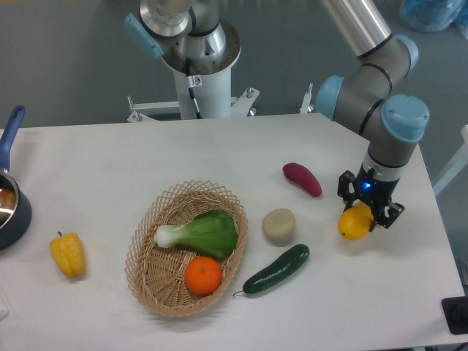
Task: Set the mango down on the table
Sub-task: 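Lower the held mango onto the table surface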
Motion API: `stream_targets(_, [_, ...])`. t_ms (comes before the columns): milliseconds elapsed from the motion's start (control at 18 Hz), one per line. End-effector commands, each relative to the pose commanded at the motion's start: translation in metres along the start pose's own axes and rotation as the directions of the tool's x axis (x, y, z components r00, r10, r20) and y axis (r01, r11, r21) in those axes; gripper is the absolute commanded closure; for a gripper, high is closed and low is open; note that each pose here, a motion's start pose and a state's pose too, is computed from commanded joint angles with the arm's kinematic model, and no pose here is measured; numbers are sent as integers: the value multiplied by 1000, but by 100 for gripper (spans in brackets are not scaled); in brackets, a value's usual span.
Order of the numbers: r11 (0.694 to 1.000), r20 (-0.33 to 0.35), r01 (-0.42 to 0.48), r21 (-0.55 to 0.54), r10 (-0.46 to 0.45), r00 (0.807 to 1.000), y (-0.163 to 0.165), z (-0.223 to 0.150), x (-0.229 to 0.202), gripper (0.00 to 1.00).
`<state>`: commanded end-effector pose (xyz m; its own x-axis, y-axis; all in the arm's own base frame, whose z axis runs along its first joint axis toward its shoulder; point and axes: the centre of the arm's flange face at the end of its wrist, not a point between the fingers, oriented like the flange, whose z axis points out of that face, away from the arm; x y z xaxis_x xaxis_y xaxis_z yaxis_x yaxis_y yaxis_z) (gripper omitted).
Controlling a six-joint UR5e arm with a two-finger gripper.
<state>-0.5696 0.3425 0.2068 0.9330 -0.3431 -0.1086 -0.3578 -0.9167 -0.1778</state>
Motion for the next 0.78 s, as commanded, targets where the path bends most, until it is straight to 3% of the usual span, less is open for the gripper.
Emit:
stream_targets(611, [1000, -20, -13, 3, 13, 1000, -10, 13, 3, 43])
stream_targets(778, [1000, -17, -14, 3, 14, 1000, -10, 13, 1, 35])
